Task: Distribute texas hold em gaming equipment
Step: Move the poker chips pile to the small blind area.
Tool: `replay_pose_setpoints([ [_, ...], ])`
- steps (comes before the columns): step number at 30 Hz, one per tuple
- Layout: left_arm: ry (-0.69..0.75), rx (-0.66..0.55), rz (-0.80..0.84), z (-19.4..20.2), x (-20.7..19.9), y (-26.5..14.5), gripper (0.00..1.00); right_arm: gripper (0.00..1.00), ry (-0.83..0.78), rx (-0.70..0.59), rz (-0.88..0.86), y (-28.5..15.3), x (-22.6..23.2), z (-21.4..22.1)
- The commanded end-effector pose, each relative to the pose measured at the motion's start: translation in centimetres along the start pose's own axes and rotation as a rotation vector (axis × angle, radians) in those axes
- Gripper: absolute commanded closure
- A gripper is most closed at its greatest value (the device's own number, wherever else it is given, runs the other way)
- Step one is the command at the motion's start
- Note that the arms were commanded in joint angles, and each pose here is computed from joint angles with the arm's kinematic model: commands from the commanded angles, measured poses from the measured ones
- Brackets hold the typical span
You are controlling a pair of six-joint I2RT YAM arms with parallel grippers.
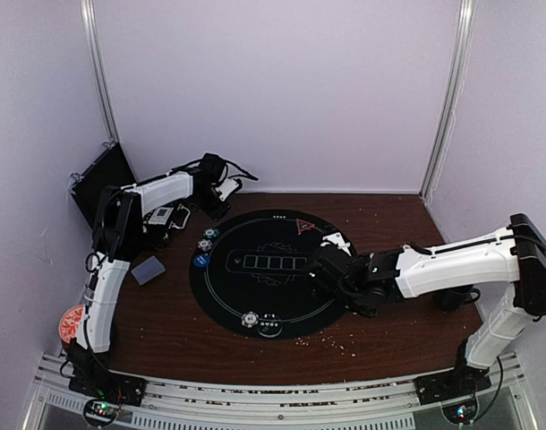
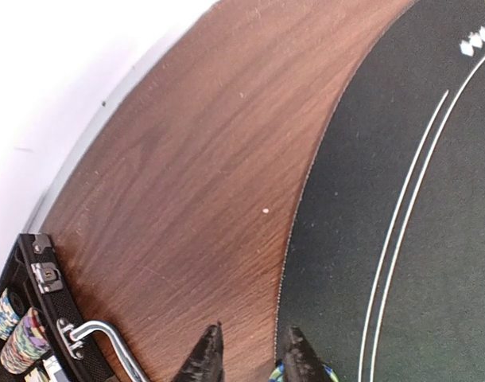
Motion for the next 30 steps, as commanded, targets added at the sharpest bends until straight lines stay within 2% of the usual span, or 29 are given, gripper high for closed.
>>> replay_pose_setpoints([
  [1, 0.016, 0.016, -0.023, 0.5, 0.2, 1.4, 0.76, 0.0, -0.011, -0.012, 0.029, -0.2, 0.1, -0.4],
  [10, 0.034, 0.068, -0.003, 1.9, -0.1, 1.8, 0.86, 0.0, -0.012, -0.012, 0.03, -0.2, 0.1, -0.4],
  [30, 0.072, 0.13, 0.039, 4.2, -0.7, 1.2, 0.92, 0.0, -0.019, -0.009, 0.034, -0.1, 0.2, -0.3],
])
Point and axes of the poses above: each gripper's point midway between its finger pads, its own y axis out along the fingers, its own x axis along the line the jaws close on, z = x × y, the point moved 9 cm from there along -y, back along the fingers, and after that the axes turned 13 degrees about -y, right-handed, at the moved point
